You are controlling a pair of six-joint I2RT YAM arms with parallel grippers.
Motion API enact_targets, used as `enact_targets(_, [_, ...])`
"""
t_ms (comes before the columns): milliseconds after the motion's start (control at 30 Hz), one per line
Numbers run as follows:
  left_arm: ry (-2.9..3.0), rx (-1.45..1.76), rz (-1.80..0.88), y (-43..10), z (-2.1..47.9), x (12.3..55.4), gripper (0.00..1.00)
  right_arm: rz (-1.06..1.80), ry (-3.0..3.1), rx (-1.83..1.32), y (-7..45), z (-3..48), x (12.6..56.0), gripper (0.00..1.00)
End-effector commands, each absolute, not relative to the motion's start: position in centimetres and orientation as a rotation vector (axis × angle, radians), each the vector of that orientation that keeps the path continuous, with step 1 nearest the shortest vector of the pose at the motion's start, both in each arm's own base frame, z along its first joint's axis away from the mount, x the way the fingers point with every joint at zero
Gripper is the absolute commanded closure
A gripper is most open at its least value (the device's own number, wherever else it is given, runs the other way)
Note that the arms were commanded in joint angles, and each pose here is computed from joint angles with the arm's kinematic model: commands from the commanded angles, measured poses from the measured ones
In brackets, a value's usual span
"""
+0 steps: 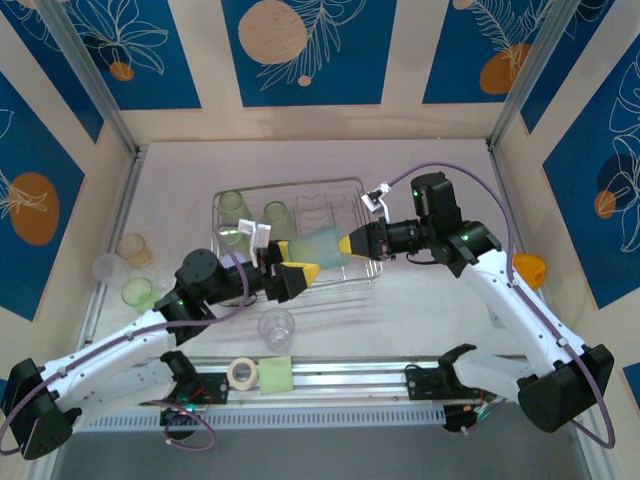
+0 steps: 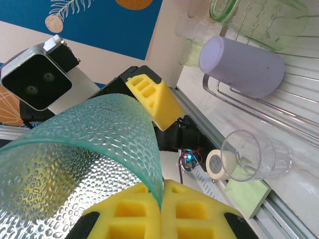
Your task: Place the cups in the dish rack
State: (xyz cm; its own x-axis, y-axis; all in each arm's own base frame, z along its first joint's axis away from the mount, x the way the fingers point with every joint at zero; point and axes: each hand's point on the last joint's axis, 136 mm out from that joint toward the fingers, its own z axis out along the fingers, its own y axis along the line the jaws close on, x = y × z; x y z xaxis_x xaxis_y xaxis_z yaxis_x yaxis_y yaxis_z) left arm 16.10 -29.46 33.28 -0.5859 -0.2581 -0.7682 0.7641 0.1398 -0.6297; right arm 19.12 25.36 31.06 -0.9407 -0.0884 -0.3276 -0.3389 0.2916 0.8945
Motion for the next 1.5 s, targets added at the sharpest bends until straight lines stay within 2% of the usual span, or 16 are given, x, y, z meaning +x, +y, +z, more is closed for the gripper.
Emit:
enact_targets(0, [1.47, 0.499, -1.589, -28.8, 35.7, 15.5, 0.05, 1.706, 2.376, -0.376, 25.1, 29.9, 18.9, 1.0])
enact_targets(233, [1.48, 0.489, -1.618, -29.3, 35.5, 15.8, 0.16, 1.719, 2.396, -0.368, 25.6, 29.1, 19.1, 1.0])
enact_targets(433, [1.504, 0.486, -1.623, -29.7, 35.0, 16.1, 0.34, 1.727, 2.42, -0.369, 25.9, 28.6, 19.3, 0.99])
enact_targets(467, [1.506, 0.484, -1.621, -29.7, 35.0, 16.1, 0.36, 1.725, 2.424, -0.368, 25.9, 28.5, 19.3, 0.94])
enact_targets(600, [1.55, 0.457, -1.596, -29.7, 34.4, 16.6, 0.38, 1.706, 2.424, -0.354, 25.7, 28.5, 19.5, 0.62])
enact_targets(733, [1.672, 0.397, -1.518, -29.1, 32.9, 17.4, 0.41, 1.644, 2.417, -0.327, 25.0, 28.6, 19.9, 0.43])
enact_targets(867, [1.953, 0.312, -1.257, -27.0, 29.6, 18.8, 0.46, 1.366, 2.478, -0.216, 22.7, 27.3, 21.2, 0.39])
enact_targets(967, [2.209, 0.162, -0.877, -22.6, 26.6, 20.3, 0.58, 0.995, 2.519, -0.077, 18.9, 25.2, 22.5, 0.39])
enact_targets(1033, [2.355, 0.079, -0.601, -19.4, 24.9, 20.8, 0.67, 0.859, 2.503, -0.02, 16.9, 24.4, 22.7, 0.39])
enact_targets(1300, [2.562, 0.201, 0.003, -17.7, 24.0, 24.0, 0.76, 0.789, 2.476, 0.034, 14.4, 23.2, 21.5, 0.39])
enact_targets(1467, [2.569, 0.275, 0.293, -17.6, 22.7, 26.6, 0.76, 0.754, 2.493, 0.036, 13.6, 22.3, 21.0, 0.38])
